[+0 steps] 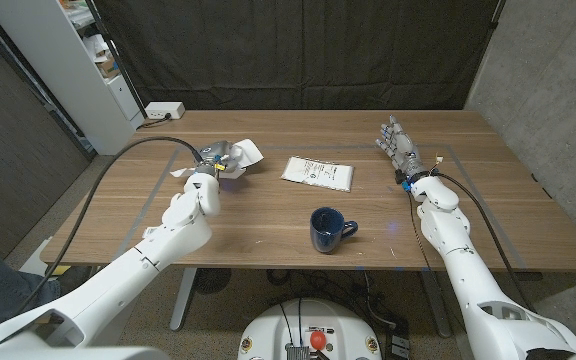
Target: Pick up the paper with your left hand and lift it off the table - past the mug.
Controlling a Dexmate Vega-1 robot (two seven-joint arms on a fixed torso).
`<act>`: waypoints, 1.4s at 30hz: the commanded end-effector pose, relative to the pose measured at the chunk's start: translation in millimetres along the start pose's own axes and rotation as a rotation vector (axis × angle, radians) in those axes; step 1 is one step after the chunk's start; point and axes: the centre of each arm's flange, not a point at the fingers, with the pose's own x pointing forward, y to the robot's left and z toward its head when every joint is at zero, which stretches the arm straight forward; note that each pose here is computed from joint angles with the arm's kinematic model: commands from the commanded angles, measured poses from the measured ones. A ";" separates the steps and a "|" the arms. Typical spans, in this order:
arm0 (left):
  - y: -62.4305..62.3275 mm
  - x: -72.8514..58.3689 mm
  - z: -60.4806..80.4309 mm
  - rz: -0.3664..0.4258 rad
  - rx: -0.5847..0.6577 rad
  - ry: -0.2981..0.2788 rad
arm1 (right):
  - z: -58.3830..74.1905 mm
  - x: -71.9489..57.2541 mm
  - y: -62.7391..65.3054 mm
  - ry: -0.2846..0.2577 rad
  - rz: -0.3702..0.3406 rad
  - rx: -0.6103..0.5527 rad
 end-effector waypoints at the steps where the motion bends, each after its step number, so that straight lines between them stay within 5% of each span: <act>1: 15.8 2.5 3.2 0.014 0.000 -0.056 | 0.9 -2.9 0.4 -0.003 -0.009 -0.002; 42: 60.1 9.3 24.4 -0.004 0.055 -0.233 | 8.8 -0.4 7.0 -0.021 -0.015 -0.013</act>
